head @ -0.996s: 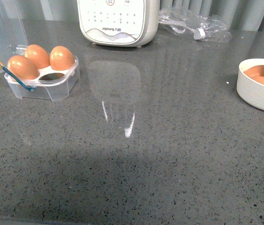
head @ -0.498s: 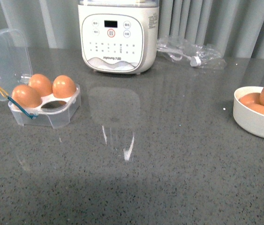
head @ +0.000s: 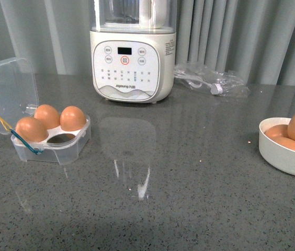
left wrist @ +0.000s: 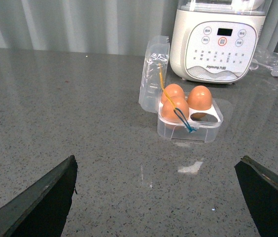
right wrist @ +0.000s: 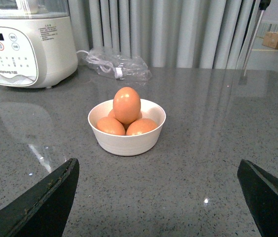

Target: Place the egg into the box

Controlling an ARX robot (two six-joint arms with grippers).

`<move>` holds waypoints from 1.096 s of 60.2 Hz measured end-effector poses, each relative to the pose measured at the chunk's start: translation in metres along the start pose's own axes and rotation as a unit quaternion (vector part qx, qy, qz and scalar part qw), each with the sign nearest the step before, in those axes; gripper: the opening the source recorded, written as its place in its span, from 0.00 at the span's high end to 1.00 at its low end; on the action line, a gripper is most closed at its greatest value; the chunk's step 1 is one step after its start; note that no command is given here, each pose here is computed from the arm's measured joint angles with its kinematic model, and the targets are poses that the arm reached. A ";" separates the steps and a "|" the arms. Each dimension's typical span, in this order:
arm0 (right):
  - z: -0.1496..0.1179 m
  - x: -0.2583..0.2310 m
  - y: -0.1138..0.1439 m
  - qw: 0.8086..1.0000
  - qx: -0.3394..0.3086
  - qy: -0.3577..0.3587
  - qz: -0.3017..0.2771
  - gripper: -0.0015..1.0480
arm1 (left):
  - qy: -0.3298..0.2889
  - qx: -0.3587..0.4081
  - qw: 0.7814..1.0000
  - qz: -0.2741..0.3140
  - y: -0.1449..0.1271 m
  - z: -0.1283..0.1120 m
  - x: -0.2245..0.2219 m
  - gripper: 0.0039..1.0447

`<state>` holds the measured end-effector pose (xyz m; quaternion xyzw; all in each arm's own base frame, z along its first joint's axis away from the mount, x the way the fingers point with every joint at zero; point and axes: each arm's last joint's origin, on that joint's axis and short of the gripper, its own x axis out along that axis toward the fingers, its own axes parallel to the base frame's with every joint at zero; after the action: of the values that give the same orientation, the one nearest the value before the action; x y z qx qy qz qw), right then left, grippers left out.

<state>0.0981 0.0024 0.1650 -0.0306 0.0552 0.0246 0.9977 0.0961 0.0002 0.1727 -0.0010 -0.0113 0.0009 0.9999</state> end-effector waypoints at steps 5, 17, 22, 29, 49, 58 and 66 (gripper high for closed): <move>0.009 0.001 0.002 1.000 -0.016 -0.005 0.012 0.07 | 0.000 0.000 1.000 0.000 0.000 0.000 0.000 0.06; 0.062 0.012 -0.010 0.996 -0.031 -0.085 0.000 0.07 | 0.000 0.000 1.000 0.000 0.000 0.000 0.000 0.06; 0.081 0.049 -0.018 0.997 -0.029 -0.074 -0.009 0.07 | 0.000 0.000 1.000 0.000 0.000 0.000 0.000 0.06; 0.092 0.096 -0.024 0.999 -0.020 -0.032 -0.007 0.07 | 0.000 0.000 1.000 0.000 0.000 0.000 0.000 0.06; 0.108 0.181 -0.023 0.993 0.038 0.101 0.051 0.07 | 0.000 0.000 1.000 0.000 0.000 0.000 0.000 0.06; 0.105 0.192 -0.021 0.987 0.040 0.144 0.064 0.07 | 0.000 0.000 1.000 0.000 0.000 0.000 0.000 0.06; 0.102 0.200 -0.019 0.982 0.037 0.169 0.075 0.07 | 0.000 0.000 1.000 0.000 0.000 0.000 0.000 0.06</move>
<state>0.3090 -0.0007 0.2451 0.0065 0.2261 0.0917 0.9698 0.0961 0.0002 0.1728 -0.0010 -0.0117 0.0009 0.9999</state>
